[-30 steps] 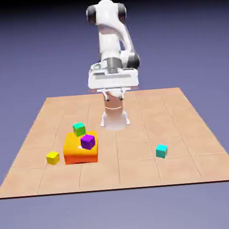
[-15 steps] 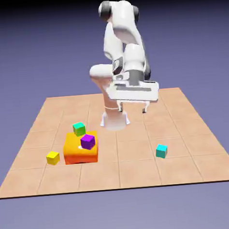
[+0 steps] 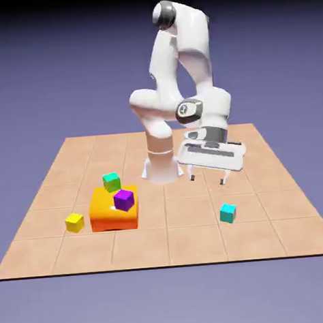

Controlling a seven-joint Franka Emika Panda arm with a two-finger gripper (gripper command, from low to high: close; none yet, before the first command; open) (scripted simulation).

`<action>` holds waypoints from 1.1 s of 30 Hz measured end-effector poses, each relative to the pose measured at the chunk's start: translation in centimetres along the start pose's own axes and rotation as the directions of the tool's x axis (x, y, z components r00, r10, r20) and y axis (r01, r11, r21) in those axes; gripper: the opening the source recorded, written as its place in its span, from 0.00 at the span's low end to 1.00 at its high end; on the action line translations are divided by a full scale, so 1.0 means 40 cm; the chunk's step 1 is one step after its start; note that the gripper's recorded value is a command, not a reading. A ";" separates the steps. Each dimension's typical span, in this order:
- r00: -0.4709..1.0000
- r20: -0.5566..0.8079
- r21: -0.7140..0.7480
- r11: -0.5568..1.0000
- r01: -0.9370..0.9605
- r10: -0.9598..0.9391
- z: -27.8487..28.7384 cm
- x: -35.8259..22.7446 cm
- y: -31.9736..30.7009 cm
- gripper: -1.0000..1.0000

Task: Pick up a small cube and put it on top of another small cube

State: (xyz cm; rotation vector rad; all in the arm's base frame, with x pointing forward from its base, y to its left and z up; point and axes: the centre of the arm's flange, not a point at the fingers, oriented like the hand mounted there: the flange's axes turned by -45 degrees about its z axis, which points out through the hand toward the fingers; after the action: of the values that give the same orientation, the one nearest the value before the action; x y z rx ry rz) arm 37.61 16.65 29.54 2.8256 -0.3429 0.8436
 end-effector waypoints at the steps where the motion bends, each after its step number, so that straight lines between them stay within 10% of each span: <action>1: 1.000 0.007 -0.005 1.000 -0.008 0.008 0.008 -0.016 -0.009 0.50; 33: 0.958 0.153 -0.041 0.970 -0.238 0.242 0.213 -0.433 -0.184 0.50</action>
State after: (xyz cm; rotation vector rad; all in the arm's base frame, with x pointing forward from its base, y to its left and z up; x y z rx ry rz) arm 29.88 24.68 12.14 2.8748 -0.7262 0.6526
